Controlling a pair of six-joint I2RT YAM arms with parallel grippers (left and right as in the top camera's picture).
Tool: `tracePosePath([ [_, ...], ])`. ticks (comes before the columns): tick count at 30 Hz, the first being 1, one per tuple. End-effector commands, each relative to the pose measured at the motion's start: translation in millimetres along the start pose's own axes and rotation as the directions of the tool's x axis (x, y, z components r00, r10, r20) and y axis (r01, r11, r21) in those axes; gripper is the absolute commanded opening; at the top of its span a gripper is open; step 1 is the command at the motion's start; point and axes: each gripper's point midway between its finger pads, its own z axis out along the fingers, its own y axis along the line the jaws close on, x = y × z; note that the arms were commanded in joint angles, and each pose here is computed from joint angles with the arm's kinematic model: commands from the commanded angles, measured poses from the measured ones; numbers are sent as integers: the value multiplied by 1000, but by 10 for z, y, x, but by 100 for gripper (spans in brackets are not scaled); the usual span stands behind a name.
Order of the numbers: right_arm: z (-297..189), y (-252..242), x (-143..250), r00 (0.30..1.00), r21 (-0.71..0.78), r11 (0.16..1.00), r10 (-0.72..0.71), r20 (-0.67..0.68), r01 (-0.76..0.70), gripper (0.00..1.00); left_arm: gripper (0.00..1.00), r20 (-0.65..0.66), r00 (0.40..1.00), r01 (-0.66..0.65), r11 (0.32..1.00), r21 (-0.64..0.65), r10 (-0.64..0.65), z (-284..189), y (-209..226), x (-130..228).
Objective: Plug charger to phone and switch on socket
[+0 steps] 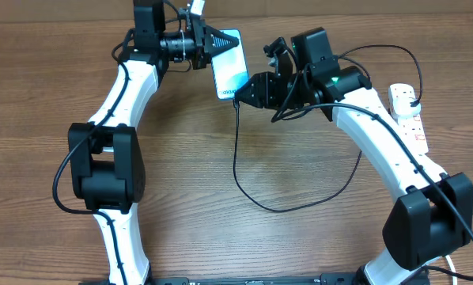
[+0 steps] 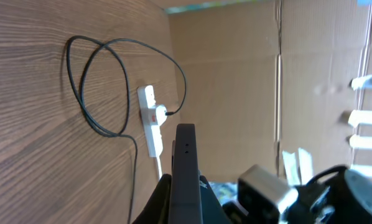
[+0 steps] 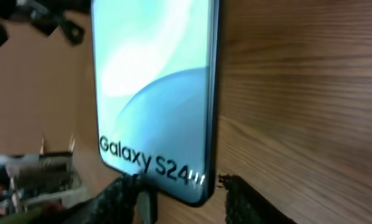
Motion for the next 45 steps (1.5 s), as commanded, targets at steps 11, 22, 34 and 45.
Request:
tracePosePath([
  [11, -178, -178, -102, 998, 164, 986, -20, 65, 9, 63, 4, 68, 984, -133, 940, -316, 162, -89, 614, -44],
  [22, -175, -204, -87, 998, 175, 985, -14, 60, 4, 64, 4, 83, 995, 5, 776, -630, 62, -349, 1285, 171],
  [34, -175, -225, -30, 999, 183, 983, 1, 41, -8, 64, 4, 49, 999, 42, 738, -673, -12, -290, 1619, 498],
  [45, -175, -225, -28, 999, 183, 983, 2, 40, -9, 64, 4, 68, 997, 33, 714, -699, 20, -331, 1662, 427],
])
